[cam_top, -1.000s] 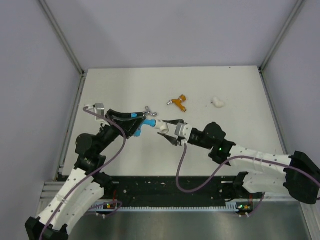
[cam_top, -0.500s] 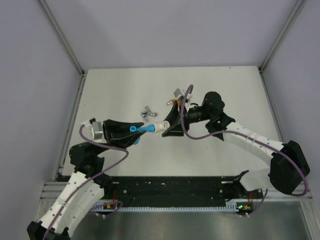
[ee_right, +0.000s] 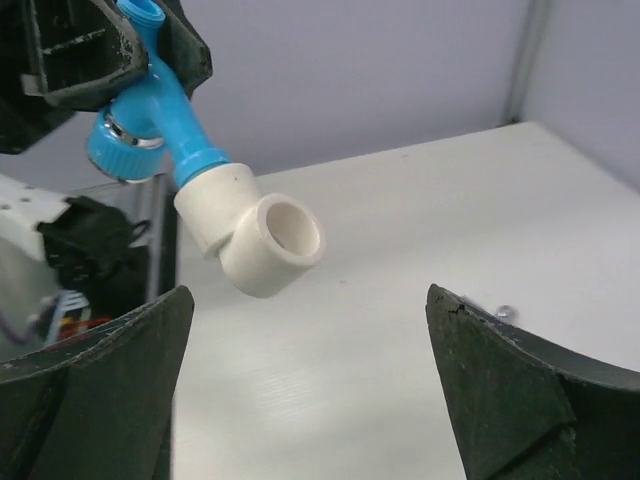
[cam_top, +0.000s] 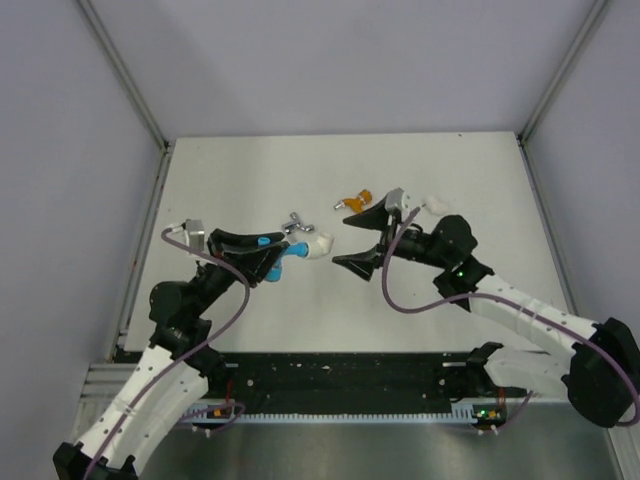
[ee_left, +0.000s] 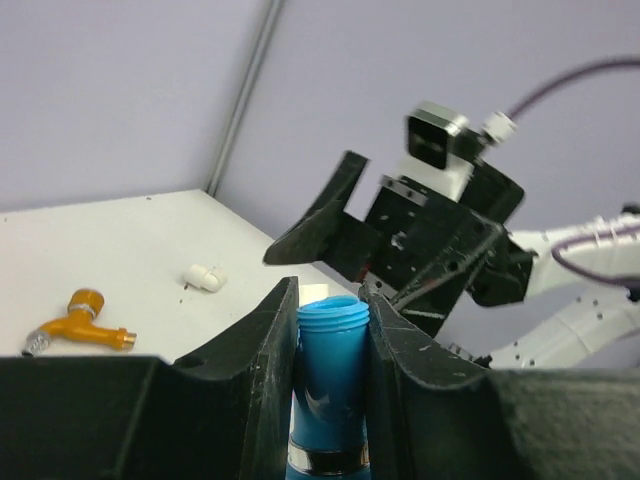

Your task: Install the water faucets

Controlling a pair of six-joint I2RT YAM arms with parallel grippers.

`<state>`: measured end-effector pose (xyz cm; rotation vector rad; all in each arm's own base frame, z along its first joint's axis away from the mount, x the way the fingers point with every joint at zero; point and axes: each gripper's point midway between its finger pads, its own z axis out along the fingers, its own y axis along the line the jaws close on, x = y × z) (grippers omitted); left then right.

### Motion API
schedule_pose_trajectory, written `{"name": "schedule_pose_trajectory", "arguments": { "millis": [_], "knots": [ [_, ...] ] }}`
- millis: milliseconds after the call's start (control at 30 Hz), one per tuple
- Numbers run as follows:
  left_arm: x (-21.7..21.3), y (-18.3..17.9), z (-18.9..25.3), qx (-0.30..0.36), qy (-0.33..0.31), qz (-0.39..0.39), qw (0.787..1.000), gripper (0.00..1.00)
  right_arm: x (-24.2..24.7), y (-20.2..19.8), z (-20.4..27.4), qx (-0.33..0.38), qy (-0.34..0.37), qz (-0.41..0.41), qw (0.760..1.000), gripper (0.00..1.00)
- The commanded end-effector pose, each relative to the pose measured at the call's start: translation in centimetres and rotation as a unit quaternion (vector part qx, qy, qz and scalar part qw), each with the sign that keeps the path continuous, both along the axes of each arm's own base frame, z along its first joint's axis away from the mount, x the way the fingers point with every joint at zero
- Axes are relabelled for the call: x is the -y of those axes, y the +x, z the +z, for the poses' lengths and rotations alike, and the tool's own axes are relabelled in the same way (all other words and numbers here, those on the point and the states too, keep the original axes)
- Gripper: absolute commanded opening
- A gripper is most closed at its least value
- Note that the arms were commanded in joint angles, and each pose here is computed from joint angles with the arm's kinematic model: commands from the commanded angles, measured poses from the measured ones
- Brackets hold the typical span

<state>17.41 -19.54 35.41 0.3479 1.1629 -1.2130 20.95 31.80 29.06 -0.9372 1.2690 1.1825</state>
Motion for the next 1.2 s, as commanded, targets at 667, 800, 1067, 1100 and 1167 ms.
{"name": "schedule_pose_trajectory", "arguments": {
  "millis": [667, 800, 1067, 1100, 1167],
  "knots": [
    [-0.6, 3.4, 0.3, -0.167, -0.136, 0.009, 0.977, 0.0, -3.1, 0.4, 0.4, 0.388, -0.046, -0.2, 0.898, 0.77],
    [-0.3, 2.9, 0.7, -0.161, -0.138, -0.009, 0.977, 0.0, -3.7, 0.8, -0.2, 0.386, -0.049, -0.201, 0.899, 0.61],
    [0.6, -0.2, 2.8, -0.033, -0.097, -0.061, 0.993, 0.0, -5.8, -1.1, -1.5, 0.295, -0.069, -0.074, 0.95, 0.49],
    [0.9, -0.8, 2.9, -0.01, -0.076, -0.071, 0.995, 0.0, -5.7, -1.7, -1.0, 0.276, -0.058, -0.043, 0.959, 0.41],
    [1.4, -2.1, 2.6, 0.043, -0.034, -0.087, 0.995, 0.0, -5.3, -2.8, 0.0, 0.225, -0.033, 0.011, 0.974, 0.22]
  ]
}}
